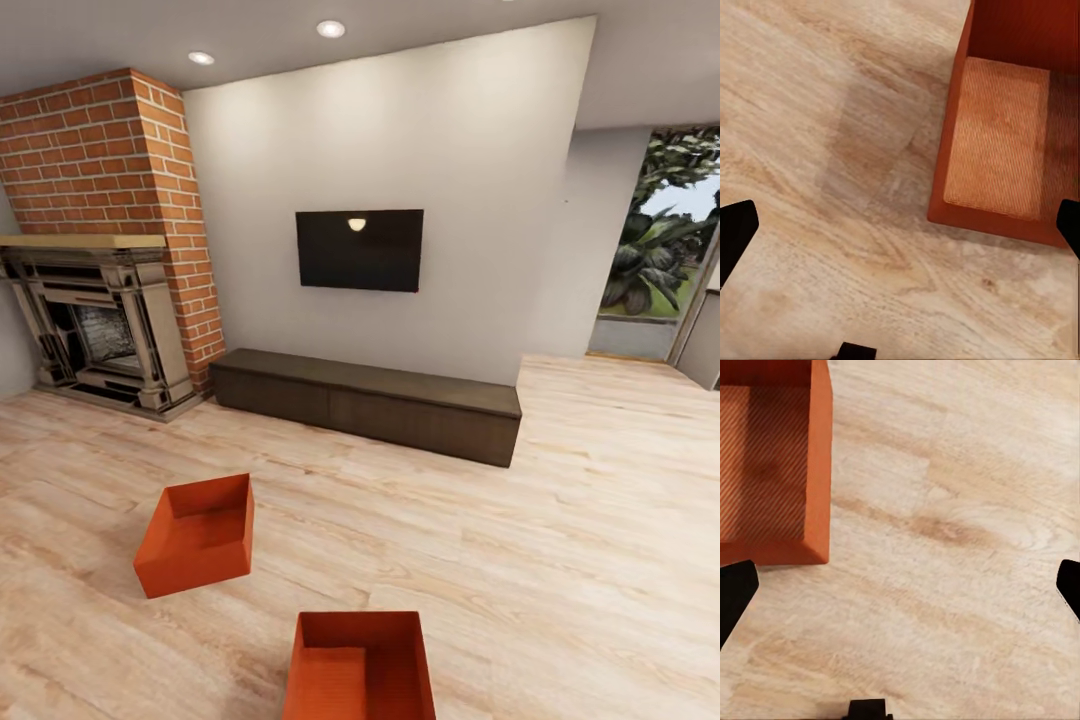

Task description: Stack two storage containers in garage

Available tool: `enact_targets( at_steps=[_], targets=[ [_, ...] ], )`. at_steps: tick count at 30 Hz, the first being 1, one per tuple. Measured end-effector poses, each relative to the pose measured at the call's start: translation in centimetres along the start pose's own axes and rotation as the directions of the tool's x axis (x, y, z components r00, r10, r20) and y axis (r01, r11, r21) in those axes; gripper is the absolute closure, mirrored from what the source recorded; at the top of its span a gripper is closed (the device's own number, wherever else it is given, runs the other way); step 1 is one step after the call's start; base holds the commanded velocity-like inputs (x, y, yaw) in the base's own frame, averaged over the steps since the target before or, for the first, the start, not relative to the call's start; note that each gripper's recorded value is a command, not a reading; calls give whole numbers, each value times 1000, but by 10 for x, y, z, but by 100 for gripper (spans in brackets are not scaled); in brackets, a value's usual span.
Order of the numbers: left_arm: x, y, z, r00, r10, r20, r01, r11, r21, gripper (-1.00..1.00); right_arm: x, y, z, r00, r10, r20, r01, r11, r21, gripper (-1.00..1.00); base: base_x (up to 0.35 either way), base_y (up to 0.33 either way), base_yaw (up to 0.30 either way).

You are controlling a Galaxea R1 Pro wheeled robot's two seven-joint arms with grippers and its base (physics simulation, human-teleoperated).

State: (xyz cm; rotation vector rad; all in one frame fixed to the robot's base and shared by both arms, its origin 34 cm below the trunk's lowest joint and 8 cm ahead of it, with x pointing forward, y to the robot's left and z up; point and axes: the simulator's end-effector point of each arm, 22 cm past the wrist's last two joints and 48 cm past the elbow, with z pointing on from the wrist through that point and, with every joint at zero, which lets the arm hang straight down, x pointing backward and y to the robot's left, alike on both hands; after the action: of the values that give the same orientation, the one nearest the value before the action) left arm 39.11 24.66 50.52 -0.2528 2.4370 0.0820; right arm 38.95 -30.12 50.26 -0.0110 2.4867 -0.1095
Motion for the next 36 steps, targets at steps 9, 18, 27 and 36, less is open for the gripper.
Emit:
enact_targets(
  at_steps=[9,18,27,36],
  targets=[
    [0,0,0,1000,0,0,0,1000,0,-100,0,0,0,1000,0,0,0,1000,0,-100,230,-61,-2],
    [0,1,0,1000,-1,-1,1,1000,-2,-100,0,0,0,1000,0,-1,0,1000,-1,-100,16,-3,-105],
    [-1,5,1,1000,2,0,-2,1000,-6,-100,0,0,0,1000,0,-1,0,1000,0,-100,1,0,-7],
    [-1,5,1,1000,2,0,-2,1000,-6,-100,0,1,0,1000,0,-1,0,1000,-1,-100,-26,18,97]
  ],
)
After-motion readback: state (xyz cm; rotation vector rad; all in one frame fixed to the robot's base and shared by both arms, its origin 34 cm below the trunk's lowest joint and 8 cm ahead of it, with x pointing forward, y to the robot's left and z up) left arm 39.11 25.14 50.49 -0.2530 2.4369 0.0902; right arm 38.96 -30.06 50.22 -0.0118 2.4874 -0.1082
